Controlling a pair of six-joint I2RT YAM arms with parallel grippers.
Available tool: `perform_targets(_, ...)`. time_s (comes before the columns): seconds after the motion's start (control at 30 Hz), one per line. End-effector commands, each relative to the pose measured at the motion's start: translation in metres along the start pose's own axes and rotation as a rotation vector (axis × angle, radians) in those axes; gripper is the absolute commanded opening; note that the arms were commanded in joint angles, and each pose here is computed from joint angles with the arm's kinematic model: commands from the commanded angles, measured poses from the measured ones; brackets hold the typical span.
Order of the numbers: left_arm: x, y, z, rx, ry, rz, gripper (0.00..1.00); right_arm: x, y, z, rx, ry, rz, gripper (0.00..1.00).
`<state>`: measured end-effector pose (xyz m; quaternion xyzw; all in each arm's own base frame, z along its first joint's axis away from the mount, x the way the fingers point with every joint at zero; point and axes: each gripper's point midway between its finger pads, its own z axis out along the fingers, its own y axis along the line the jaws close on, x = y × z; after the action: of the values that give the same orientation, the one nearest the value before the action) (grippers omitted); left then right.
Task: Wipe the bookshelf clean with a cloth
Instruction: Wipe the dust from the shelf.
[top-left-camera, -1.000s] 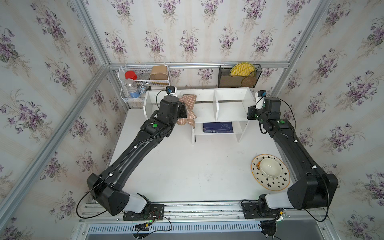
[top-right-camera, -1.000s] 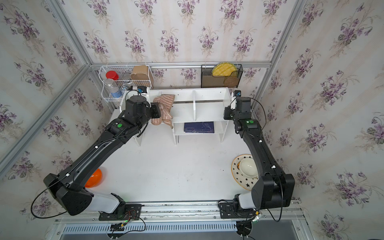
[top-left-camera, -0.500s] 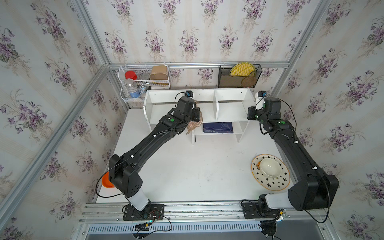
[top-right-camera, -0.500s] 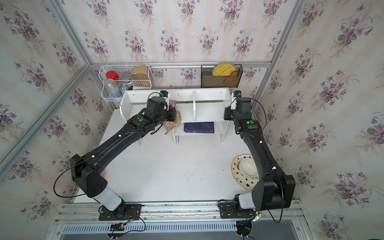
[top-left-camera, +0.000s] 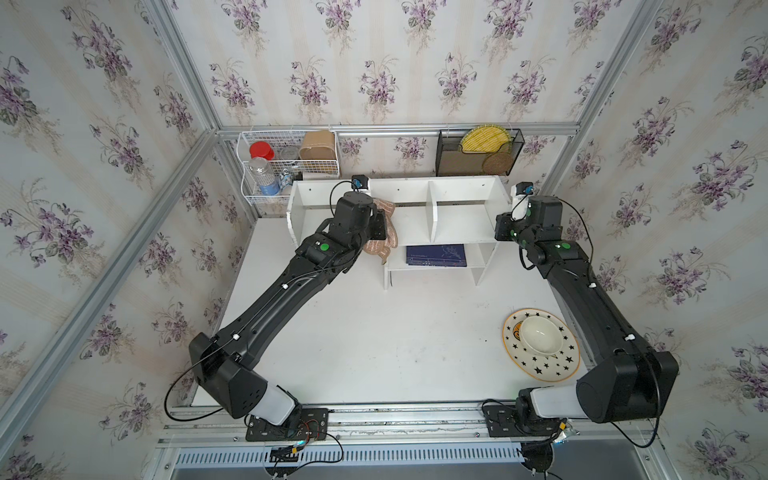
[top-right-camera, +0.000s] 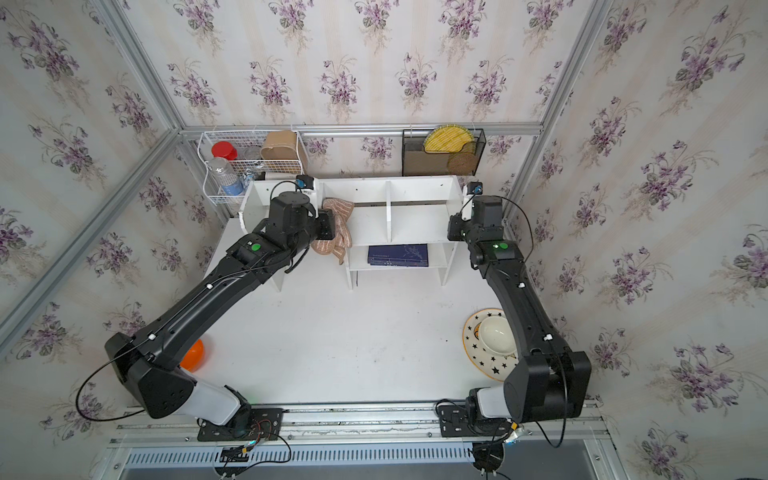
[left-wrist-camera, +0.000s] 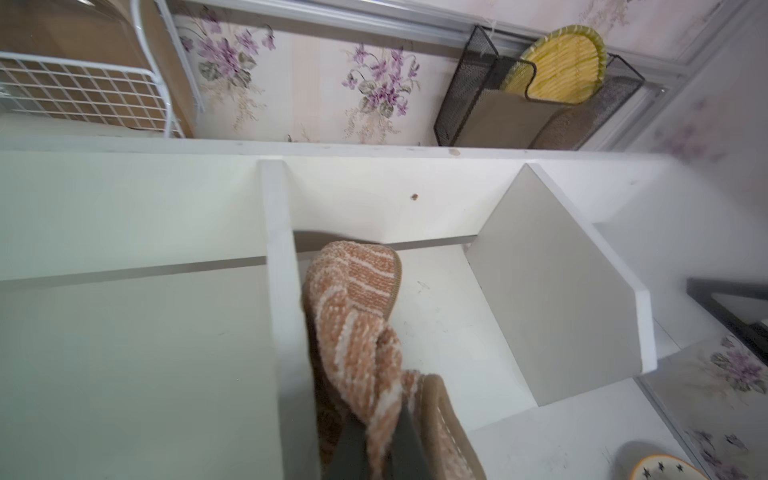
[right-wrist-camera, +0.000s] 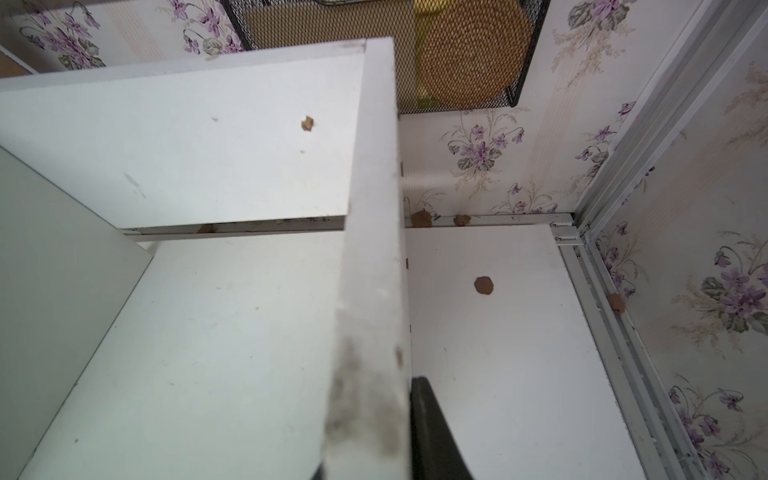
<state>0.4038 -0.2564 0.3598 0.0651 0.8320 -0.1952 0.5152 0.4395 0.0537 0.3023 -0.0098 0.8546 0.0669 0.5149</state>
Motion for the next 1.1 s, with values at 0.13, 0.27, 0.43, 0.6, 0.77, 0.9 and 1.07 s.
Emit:
perform_targets(0.13, 0.02, -0.069, 0.029, 0.242, 0.108, 0.07, 0.0, 0.021, 0.029, -0.008, -0.151, 0.106, 0.199, 0.0)
perform_targets(0.27, 0.016, -0.066, 0.04, 0.203, 0.094, 0.063, 0.0, 0.021, 0.028, -0.009, -0.148, 0.11, 0.199, 0.0)
perform_targets(0.43, 0.011, -0.046, 0.03, 0.096, 0.082, 0.062, 0.0, 0.02, 0.028, -0.009, -0.145, 0.107, 0.194, 0.0)
perform_targets(0.6, 0.008, -0.031, -0.008, 0.069, 0.057, 0.082, 0.0, 0.021, 0.028, -0.006, -0.149, 0.114, 0.197, 0.0)
perform_targets(0.77, 0.013, -0.018, -0.027, 0.029, 0.065, 0.124, 0.0, 0.022, 0.03, -0.002, -0.155, 0.116, 0.2, 0.0)
perform_targets(0.9, 0.006, -0.019, -0.016, 0.012, 0.048, 0.14, 0.0, 0.022, 0.03, -0.002, -0.155, 0.119, 0.201, 0.0)
perform_targets(1.07, 0.001, -0.049, 0.01, 0.131, 0.062, 0.115, 0.0, 0.022, 0.028, -0.003, -0.147, 0.117, 0.198, 0.0)
